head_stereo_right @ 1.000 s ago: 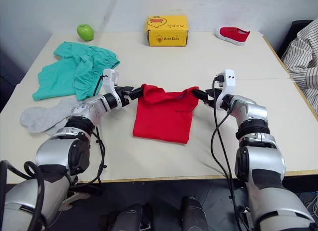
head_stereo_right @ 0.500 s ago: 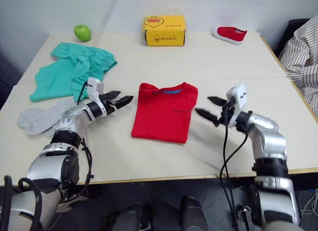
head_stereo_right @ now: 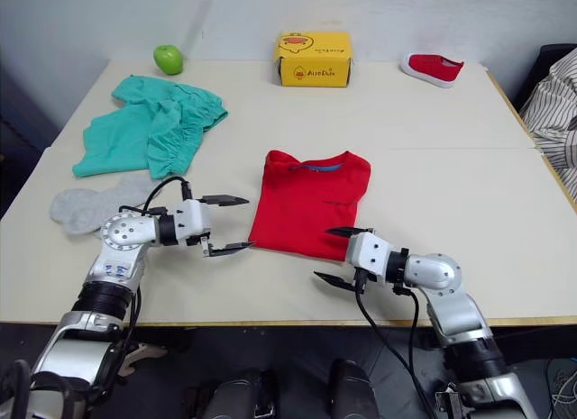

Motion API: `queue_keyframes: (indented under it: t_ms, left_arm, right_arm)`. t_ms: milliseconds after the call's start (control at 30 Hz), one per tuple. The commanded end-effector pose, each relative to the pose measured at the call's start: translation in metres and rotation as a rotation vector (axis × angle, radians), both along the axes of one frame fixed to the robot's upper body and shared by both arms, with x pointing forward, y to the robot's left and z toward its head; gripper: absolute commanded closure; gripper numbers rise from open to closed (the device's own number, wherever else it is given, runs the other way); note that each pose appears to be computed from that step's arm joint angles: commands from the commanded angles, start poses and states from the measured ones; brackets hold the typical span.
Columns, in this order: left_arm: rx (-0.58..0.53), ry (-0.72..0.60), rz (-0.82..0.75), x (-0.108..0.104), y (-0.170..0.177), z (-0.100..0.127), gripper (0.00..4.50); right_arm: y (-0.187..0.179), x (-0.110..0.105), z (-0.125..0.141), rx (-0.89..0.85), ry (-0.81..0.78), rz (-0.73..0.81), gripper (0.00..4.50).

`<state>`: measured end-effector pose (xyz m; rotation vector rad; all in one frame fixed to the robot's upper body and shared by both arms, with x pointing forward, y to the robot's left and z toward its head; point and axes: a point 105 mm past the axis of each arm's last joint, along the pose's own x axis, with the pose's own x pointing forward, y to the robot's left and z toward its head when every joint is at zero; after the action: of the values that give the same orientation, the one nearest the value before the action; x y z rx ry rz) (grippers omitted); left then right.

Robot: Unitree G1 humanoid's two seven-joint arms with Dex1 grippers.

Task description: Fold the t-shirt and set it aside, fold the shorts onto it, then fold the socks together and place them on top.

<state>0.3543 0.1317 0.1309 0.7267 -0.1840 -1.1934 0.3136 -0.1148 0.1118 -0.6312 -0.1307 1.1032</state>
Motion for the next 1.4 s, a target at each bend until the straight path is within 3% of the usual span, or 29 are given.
queue_keyframes:
  t_ms: [33, 200, 233, 367, 467, 733, 900, 1100, 1133, 1233, 1367, 1400]
  left_arm:
    - [0.093, -0.021, -0.022, 0.005, -0.015, -0.011, 0.39]
    - [0.144, 0.034, -0.028, 0.009, -0.021, -0.026, 2.0]
    - [0.145, 0.042, -0.036, 0.008, -0.021, -0.027, 2.17]
    - [0.149, 0.134, -0.133, -0.015, -0.021, -0.038, 3.51]
    - [0.15, 0.179, -0.181, -0.035, -0.017, -0.041, 4.45]
    - [0.091, 0.228, -0.187, -0.106, -0.008, -0.037, 4.45]
    - [0.083, 0.232, -0.068, -0.115, 0.0, -0.043, 4.45]
    - [0.093, 0.247, 0.041, -0.109, 0.014, -0.052, 4.45]
    - [0.08, 0.244, 0.057, -0.106, 0.015, -0.051, 4.21]
    - [0.08, 0.245, 0.06, -0.104, 0.02, -0.049, 3.44]
    - [0.016, 0.342, 0.1, -0.107, 0.04, -0.038, 2.2]
    - [-0.033, 0.395, 0.104, -0.112, 0.049, -0.029, 2.2]
  right_arm:
    - [0.005, 0.008, -0.001, -0.074, -0.076, 0.029, 0.89]
    - [0.001, 0.019, -0.004, -0.093, -0.08, 0.023, 2.84]
    - [-0.001, 0.02, -0.003, -0.092, -0.08, 0.027, 3.02]
    - [-0.002, 0.012, -0.002, -0.069, -0.043, 0.093, 4.46]
    - [-0.001, 0.0, -0.002, -0.048, 0.0, 0.155, 4.5]
    - [-0.015, -0.049, -0.004, -0.043, 0.082, 0.231, 4.5]
    - [-0.019, -0.062, -0.01, -0.058, 0.107, 0.23, 4.5]
    - [-0.012, -0.066, -0.019, -0.016, 0.169, 0.212, 4.5]
    - [-0.01, -0.068, -0.018, 0.016, 0.211, 0.213, 4.5]
    - [-0.008, -0.071, -0.015, 0.028, 0.216, 0.219, 3.83]
    - [-0.008, -0.077, 0.007, 0.068, 0.202, 0.232, 2.5]
    - [-0.009, -0.08, 0.017, 0.099, 0.233, 0.241, 2.5]
